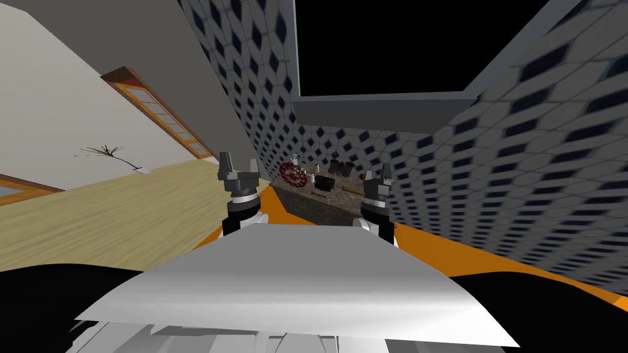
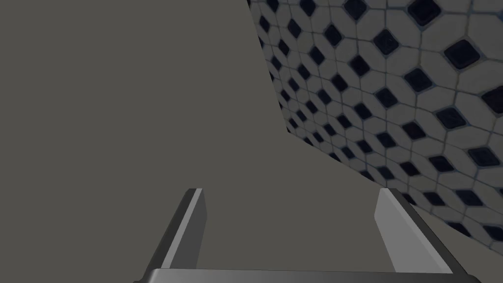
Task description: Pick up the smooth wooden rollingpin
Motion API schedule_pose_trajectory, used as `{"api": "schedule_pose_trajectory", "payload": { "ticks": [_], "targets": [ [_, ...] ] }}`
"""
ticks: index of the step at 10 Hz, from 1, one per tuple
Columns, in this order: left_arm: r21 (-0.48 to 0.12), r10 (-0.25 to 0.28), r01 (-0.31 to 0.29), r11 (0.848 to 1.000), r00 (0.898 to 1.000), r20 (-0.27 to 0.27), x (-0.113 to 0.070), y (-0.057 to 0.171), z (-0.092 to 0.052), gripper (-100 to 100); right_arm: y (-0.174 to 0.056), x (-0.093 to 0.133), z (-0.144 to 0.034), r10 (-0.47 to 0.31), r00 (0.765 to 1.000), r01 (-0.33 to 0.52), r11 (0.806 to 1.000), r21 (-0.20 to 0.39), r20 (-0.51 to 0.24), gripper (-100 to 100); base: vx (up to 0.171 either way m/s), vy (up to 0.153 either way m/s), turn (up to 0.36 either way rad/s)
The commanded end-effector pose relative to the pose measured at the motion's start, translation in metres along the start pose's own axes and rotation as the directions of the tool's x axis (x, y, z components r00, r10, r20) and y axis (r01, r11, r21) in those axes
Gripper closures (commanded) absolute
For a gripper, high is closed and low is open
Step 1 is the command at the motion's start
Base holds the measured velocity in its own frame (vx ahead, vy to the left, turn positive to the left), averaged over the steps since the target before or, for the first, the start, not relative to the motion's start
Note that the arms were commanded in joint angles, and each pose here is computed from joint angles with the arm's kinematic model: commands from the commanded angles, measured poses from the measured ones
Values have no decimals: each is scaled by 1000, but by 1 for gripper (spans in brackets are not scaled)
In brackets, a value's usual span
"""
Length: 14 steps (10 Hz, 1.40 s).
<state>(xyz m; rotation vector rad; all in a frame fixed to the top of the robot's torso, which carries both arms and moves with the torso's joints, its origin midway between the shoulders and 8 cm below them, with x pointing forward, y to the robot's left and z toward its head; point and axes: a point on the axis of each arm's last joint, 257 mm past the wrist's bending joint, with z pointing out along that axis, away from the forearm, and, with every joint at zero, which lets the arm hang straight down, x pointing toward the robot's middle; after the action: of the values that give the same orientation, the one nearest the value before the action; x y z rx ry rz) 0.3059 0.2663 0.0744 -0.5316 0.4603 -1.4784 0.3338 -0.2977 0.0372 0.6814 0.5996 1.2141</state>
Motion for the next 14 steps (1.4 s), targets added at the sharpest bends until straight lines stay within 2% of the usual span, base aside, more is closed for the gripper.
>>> {"api": "schedule_pose_trajectory", "payload": {
  "ticks": [1,7,9,10,12,13,14],
  "targets": [
    [0,0,0,1000,1000,0,0,0,0,0,-1,4,0,-2,1000,2,1000,-1,-29,-100,-19,7,42],
    [0,0,0,1000,1000,0,0,0,0,0,-23,23,-2,-17,986,21,1000,21,-167,-100,-76,26,77],
    [0,0,0,1000,1000,0,0,0,0,0,-42,28,-5,-32,975,43,998,46,-222,-100,-81,42,110],
    [0,0,0,1000,1000,0,0,0,0,0,-42,30,-5,-37,972,48,998,45,-233,-100,-70,36,36],
    [0,0,0,1000,1000,0,0,0,0,0,-65,33,-8,-63,955,87,994,72,-288,-100,-87,33,105],
    [0,0,0,1000,1000,0,0,0,0,0,-68,34,-9,-71,950,98,992,75,-305,-100,-79,35,44],
    [0,0,0,1000,1000,0,0,0,0,0,-83,35,-13,-91,937,129,987,93,-338,-100,-59,48,89]
  ]
}}
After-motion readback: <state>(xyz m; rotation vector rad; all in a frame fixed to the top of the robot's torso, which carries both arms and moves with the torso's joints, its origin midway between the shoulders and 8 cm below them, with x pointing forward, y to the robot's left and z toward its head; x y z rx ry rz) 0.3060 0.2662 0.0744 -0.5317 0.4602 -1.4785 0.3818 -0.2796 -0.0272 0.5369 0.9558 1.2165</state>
